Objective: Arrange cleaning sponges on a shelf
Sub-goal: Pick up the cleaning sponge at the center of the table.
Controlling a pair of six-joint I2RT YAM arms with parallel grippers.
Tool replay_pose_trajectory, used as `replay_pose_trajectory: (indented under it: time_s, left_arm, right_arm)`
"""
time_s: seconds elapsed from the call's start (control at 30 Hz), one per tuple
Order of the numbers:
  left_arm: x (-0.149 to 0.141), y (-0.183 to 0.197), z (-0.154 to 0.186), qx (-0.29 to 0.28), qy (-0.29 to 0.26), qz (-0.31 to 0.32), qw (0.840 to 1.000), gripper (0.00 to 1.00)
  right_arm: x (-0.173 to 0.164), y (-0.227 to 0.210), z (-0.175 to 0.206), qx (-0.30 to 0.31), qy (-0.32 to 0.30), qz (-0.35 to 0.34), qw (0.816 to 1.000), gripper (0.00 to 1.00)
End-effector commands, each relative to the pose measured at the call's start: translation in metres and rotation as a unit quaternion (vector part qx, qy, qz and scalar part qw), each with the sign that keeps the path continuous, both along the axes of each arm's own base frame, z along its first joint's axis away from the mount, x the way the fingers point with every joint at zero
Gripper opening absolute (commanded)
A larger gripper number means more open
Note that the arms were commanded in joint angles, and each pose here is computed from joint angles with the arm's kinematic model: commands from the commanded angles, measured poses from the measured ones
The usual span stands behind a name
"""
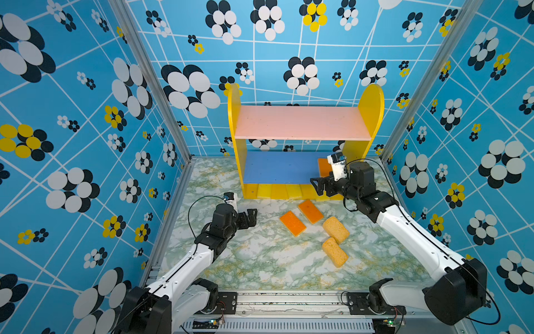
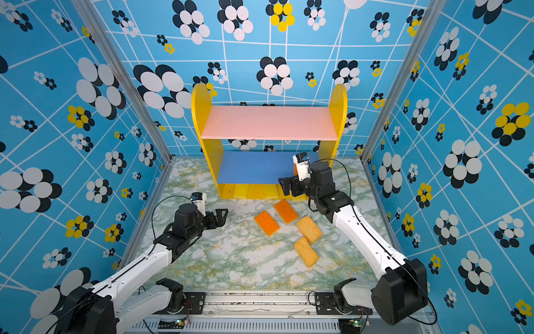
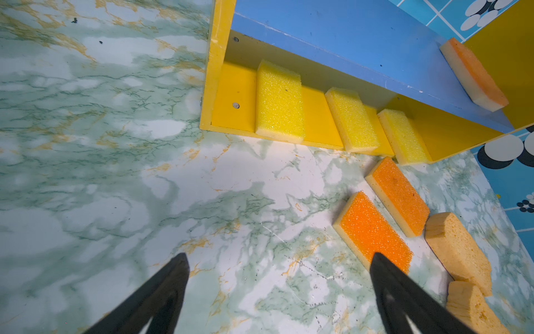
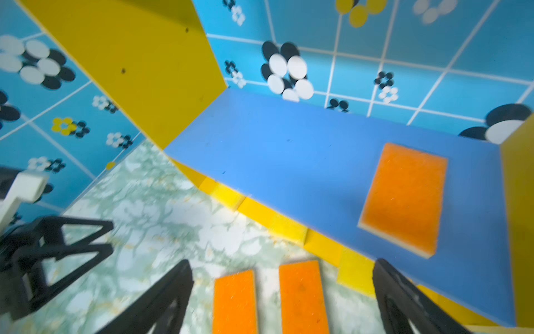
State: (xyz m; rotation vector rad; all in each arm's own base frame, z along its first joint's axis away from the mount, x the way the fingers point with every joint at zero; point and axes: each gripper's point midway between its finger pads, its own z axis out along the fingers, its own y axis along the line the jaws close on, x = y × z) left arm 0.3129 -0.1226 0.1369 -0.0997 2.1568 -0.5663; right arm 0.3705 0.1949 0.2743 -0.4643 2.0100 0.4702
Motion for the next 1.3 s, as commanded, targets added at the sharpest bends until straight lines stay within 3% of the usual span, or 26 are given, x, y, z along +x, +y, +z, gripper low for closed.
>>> replay_pose_trajectory:
  time_s: [0.0,0.27,0.63,0.93,1.27]
  left_arm:
    - [0.009,-0.002,0.013,-0.002,-0.015,-0.005,1.000,0.99]
    - [0.010,-0.007,0.010,-0.004,-0.008,-0.015,1.000,0.99]
    - [0.009,-0.006,0.009,0.003,-0.008,-0.016,1.000,0.99]
    - [0.008,-0.006,0.006,0.003,-0.005,-0.017,1.000,0.99]
    - [0.009,-0.006,0.005,0.004,-0.004,-0.016,1.000,0.99]
  right_arm:
    - [-0.034,0.007,-0.035,-0.029,0.070,0.041,0.996,0.99]
    - [-0.066,0.029,-0.094,-0.055,0.139,0.058,0.987,0.99]
    - [-0.100,0.070,-0.165,-0.110,0.230,0.109,0.961,0.99]
    - [-0.106,0.069,-0.207,-0.146,0.263,0.081,0.950,0.99]
    - [-0.101,0.072,-0.221,-0.145,0.262,0.069,0.952,0.99]
